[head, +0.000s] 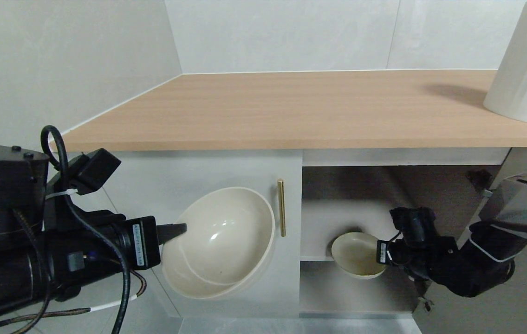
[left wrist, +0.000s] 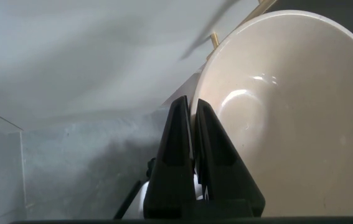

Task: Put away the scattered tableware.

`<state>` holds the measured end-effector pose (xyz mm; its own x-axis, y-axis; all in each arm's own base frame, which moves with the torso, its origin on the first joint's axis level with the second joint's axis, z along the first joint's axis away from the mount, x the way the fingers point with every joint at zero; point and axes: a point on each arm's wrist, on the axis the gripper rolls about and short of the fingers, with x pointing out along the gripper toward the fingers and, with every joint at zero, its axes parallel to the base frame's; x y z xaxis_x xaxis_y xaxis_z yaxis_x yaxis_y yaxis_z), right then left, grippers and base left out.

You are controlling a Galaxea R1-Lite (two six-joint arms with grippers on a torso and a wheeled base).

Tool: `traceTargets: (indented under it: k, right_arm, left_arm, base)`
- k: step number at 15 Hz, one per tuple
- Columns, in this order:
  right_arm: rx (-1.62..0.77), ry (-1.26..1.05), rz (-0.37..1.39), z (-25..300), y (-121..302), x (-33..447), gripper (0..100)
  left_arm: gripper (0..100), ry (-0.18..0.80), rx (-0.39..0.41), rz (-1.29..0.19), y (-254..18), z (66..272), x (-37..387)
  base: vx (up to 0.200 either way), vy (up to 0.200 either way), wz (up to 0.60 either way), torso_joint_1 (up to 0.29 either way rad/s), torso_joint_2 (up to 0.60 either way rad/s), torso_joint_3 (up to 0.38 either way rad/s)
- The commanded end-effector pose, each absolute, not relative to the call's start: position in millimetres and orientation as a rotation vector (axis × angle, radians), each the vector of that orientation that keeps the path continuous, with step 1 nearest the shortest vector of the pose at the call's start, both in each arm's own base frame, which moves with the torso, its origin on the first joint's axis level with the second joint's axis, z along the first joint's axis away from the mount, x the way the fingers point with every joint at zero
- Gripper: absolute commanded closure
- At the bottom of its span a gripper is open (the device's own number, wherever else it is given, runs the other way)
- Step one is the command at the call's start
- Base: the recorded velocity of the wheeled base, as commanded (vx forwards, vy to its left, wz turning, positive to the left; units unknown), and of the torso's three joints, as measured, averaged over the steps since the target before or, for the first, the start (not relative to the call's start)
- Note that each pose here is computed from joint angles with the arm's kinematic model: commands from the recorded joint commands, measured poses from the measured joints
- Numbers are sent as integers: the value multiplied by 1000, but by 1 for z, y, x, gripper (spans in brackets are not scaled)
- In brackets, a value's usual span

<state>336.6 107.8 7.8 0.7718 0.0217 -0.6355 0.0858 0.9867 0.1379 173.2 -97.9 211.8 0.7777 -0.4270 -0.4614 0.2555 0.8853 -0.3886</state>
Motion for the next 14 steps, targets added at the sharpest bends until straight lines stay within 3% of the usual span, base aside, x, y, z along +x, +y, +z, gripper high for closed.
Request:
traceTargets:
  k: [1,14]
  right_arm:
    - [168,703,-75,-9,104,347,100]
    - [269,572,-206,-8,105,388,100]
  left_arm:
    - [100,574,-315,-374,-98,211,174]
    - [100,591,-309,-369,-100,207,176]
  base:
    - [0,0,0,0,0,0]
    - [0,0,0,0,0,0]
